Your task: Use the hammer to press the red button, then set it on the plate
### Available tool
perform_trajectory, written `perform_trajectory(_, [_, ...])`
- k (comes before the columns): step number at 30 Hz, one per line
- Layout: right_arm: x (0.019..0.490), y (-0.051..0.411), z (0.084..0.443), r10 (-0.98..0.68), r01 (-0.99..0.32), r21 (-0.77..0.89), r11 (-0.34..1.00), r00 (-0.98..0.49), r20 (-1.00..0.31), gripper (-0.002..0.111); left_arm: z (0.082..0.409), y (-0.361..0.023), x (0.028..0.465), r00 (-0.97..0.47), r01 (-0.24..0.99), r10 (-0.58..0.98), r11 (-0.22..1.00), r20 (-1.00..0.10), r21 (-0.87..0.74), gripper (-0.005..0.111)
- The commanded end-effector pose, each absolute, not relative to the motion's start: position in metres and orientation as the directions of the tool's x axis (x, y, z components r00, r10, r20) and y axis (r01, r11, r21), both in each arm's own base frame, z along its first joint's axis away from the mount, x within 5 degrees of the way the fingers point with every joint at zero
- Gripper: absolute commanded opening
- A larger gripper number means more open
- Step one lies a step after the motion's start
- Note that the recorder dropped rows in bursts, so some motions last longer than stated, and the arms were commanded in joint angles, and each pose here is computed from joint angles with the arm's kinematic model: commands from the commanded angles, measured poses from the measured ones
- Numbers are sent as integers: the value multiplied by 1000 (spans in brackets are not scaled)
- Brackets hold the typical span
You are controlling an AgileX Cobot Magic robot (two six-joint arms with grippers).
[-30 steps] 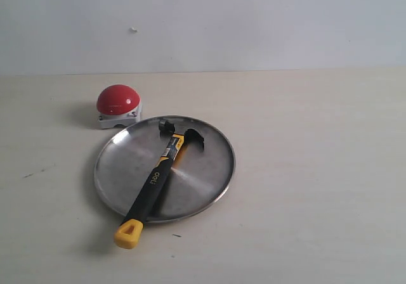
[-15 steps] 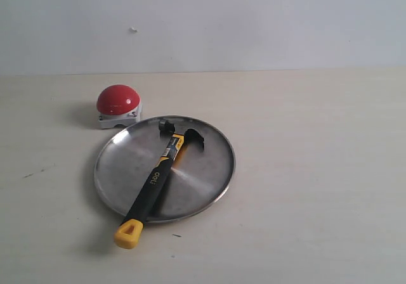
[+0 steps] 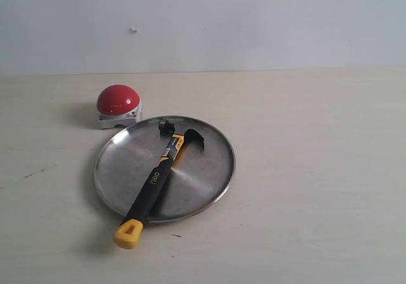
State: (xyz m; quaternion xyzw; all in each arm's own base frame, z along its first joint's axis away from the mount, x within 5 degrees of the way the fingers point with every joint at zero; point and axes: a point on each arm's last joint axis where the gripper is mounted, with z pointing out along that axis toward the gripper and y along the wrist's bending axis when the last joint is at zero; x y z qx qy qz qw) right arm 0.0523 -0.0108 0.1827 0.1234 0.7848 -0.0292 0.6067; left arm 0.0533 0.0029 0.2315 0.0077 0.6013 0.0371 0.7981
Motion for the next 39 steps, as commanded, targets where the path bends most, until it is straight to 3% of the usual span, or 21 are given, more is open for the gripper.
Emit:
perform_trajectory(1, [52,-11,183,157,233,104,967,-220,-963,0,230,3,53,271,-51,74,997,-960,62,0])
perform_trajectory(24, [52,-11,183,157,233,104,967,-220,-963,0,223,2,55,195,-28,54,998,-979,49,0])
perform_trajectory(34, [52,-11,183,157,233,104,967,-220,-963,0,208,1,56,23,-22,267,964,-963,266,0])
perform_trajectory(39, [52,-11,183,157,233,104,967,-220,-963,0,202,3,56,-48,-18,265,964,-963,266,0])
